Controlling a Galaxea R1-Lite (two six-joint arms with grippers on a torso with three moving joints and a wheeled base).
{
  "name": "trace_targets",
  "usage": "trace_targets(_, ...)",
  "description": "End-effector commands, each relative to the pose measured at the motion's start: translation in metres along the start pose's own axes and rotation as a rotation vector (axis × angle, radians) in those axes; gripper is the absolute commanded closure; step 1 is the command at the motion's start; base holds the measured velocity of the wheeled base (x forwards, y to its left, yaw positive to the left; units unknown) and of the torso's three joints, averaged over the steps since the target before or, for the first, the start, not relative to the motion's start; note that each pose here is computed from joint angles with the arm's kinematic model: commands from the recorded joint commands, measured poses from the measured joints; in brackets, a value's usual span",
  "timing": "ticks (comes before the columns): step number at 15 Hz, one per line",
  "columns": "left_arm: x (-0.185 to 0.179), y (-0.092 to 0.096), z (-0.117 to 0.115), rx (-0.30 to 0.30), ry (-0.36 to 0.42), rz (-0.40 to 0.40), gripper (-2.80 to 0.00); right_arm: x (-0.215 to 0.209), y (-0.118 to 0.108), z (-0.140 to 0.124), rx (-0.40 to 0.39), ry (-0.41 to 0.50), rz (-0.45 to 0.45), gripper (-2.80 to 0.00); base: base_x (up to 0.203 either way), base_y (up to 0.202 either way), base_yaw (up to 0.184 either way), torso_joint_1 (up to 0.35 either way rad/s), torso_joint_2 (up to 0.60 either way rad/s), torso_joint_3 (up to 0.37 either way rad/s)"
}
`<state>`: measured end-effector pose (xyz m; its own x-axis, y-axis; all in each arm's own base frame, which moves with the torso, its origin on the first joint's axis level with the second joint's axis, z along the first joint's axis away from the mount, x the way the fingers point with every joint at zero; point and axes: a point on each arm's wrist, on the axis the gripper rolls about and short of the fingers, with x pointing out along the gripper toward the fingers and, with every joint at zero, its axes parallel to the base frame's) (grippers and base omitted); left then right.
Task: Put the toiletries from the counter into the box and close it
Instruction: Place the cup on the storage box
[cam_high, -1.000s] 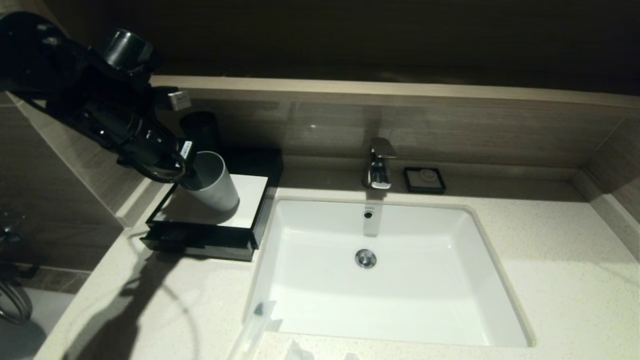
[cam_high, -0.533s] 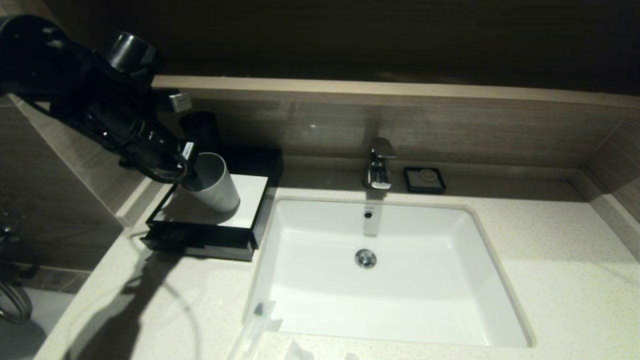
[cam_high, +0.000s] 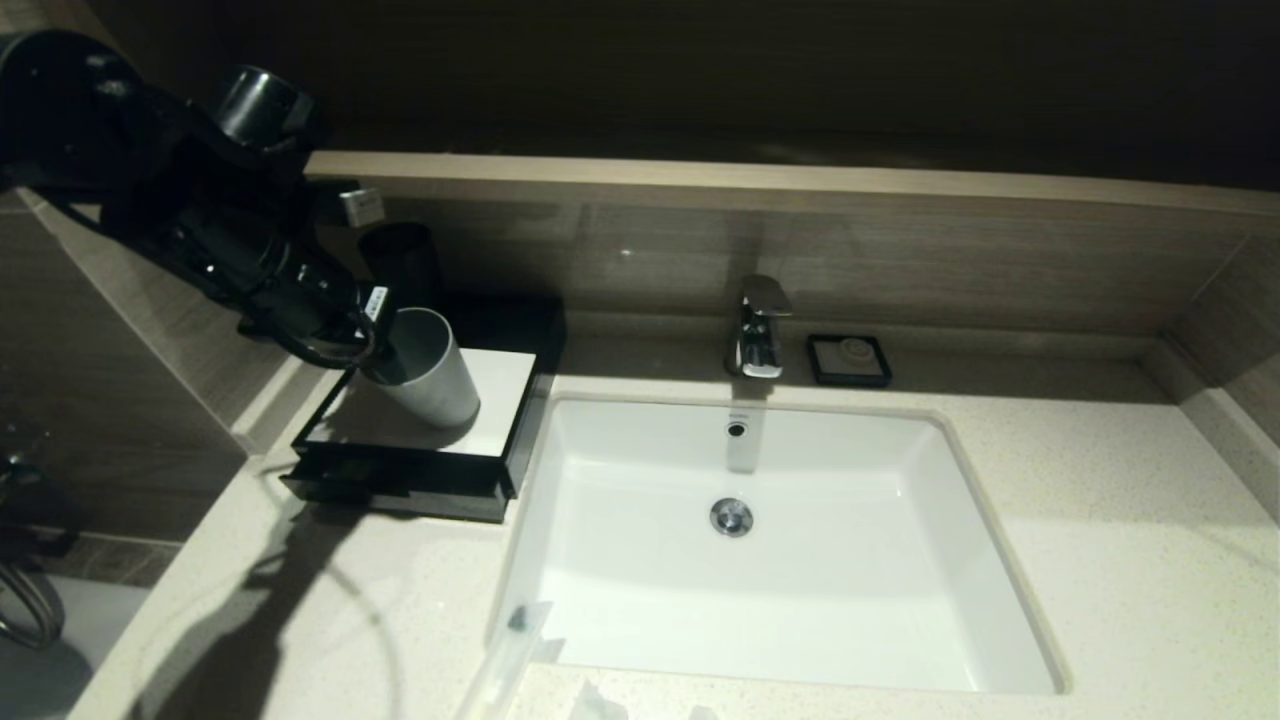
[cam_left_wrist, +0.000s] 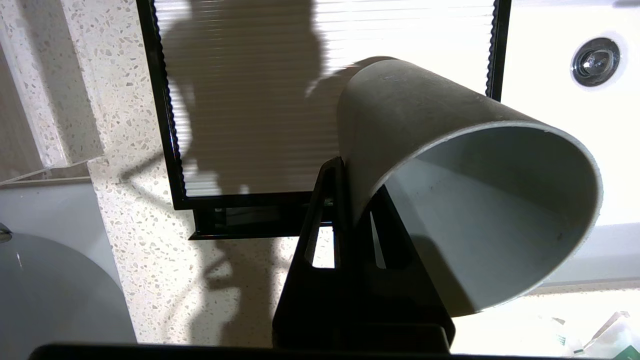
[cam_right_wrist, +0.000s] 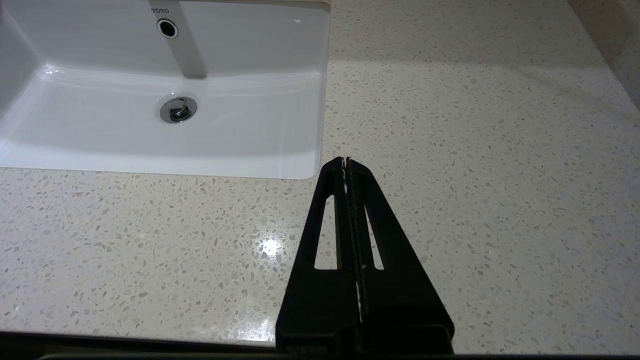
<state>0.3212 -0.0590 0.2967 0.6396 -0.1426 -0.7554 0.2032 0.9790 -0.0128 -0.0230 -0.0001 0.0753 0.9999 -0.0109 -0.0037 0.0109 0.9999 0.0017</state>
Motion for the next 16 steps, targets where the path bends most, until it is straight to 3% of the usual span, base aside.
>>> trace_targets(1,0.001,0.0001,-0.0004,0.0,0.007,0.0,0.0,0.0001,0.0,0.0,0.0,0.001,0.0,0.0,0.0,0.0,0.0,0.0,0.0,0.0)
trace_targets(16,0.0037,-0.0018,-0.0004,0.005,0.013,-0.004,0.0,0.0,0.0,-0.0001,0.0,-0.001,0.0,0.0,0.0,0.0,0.0,0.0,0.0,0.0)
